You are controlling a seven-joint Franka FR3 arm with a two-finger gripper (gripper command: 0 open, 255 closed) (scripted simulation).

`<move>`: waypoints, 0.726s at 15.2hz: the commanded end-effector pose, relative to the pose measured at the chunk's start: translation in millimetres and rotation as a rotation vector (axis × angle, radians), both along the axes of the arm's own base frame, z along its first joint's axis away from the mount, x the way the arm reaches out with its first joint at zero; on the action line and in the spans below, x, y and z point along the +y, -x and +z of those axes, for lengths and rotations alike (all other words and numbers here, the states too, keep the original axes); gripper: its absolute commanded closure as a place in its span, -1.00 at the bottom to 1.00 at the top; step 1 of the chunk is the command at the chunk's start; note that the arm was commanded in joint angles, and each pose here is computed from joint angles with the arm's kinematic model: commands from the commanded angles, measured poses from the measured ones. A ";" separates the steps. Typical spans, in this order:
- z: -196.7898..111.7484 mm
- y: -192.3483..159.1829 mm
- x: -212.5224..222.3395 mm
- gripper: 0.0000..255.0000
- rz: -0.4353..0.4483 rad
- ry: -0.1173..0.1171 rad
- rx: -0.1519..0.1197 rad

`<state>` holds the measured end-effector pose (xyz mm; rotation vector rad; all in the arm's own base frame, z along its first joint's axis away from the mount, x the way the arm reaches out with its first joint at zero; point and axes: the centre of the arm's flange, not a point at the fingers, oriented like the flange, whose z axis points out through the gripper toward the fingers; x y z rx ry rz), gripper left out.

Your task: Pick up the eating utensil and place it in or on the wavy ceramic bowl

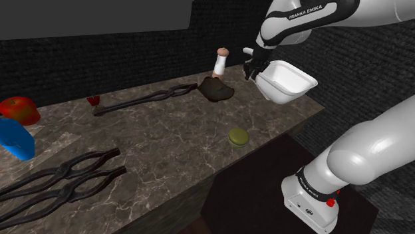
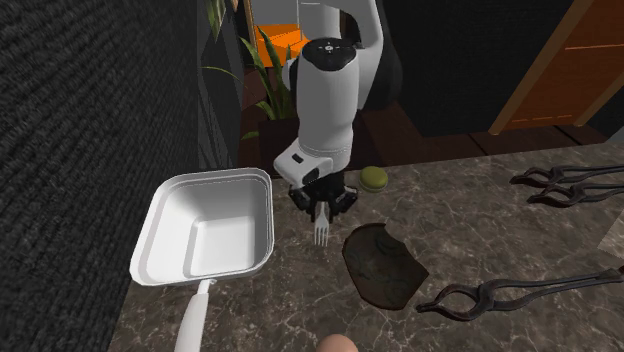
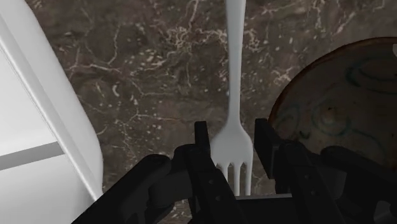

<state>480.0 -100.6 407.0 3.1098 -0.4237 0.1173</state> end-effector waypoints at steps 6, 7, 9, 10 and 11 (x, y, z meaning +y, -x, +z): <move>1.1 -58.0 71.2 1.00 0.000 0.000 0.000; 1.4 -66.4 81.4 1.00 0.000 0.000 0.000; 2.0 -83.1 101.7 1.00 0.000 0.000 0.000; 2.2 -89.0 108.8 1.00 0.000 0.000 0.000; -3.1 -89.0 108.8 1.00 0.000 0.000 0.000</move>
